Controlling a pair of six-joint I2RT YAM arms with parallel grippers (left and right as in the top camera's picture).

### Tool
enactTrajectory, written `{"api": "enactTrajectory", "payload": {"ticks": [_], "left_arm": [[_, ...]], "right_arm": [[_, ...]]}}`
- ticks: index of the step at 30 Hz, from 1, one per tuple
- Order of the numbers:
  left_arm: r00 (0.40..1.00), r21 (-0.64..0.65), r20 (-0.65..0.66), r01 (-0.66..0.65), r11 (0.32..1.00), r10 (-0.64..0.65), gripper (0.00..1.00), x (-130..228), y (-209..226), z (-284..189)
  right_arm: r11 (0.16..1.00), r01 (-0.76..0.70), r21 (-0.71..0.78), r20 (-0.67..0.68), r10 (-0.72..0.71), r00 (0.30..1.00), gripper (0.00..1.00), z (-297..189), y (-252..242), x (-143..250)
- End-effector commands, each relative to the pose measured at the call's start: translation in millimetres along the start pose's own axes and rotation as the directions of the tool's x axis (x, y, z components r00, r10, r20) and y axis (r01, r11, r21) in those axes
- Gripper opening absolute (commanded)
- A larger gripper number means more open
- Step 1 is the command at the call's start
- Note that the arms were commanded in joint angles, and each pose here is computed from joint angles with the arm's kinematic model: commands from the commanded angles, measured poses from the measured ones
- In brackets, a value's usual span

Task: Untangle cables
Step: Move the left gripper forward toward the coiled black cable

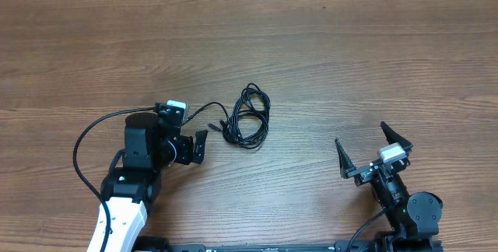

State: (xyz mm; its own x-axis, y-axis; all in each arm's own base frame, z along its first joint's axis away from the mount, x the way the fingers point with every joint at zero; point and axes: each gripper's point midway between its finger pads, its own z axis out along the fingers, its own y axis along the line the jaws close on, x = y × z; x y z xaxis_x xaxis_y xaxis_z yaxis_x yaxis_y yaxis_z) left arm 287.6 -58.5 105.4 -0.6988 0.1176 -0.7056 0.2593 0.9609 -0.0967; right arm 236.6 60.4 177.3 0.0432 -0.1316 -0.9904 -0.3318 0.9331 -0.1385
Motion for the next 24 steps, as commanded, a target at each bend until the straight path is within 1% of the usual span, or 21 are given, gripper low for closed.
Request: {"api": "enactTrajectory", "payload": {"ticks": [1,6,21,24], "left_arm": [[1.0,0.011,0.027,-0.014,1.0,0.013,1.0,-12.3,-0.3,-3.0],[0.999,0.042,0.029,-0.015,0.999,0.013,1.0,-12.6,-5.6,-3.1],[0.999,0.067,0.033,-0.015,0.998,0.013,1.0,-13.3,-9.8,-3.3],[0.999,0.094,0.034,-0.015,0.995,0.012,1.0,-13.4,-14.6,-3.7]], "right_arm": [[1.0,0.003,0.001,0.005,-0.003,1.0,1.0,0.0,0.0,1.4],[1.0,0.002,0.001,0.005,-0.002,1.0,1.0,0.0,0.0,1.4],[1.0,0.003,0.001,0.005,-0.003,1.0,1.0,0.0,0.0,1.4],[1.0,0.002,0.001,0.005,-0.002,1.0,1.0,0.0,0.0,1.4]]}}
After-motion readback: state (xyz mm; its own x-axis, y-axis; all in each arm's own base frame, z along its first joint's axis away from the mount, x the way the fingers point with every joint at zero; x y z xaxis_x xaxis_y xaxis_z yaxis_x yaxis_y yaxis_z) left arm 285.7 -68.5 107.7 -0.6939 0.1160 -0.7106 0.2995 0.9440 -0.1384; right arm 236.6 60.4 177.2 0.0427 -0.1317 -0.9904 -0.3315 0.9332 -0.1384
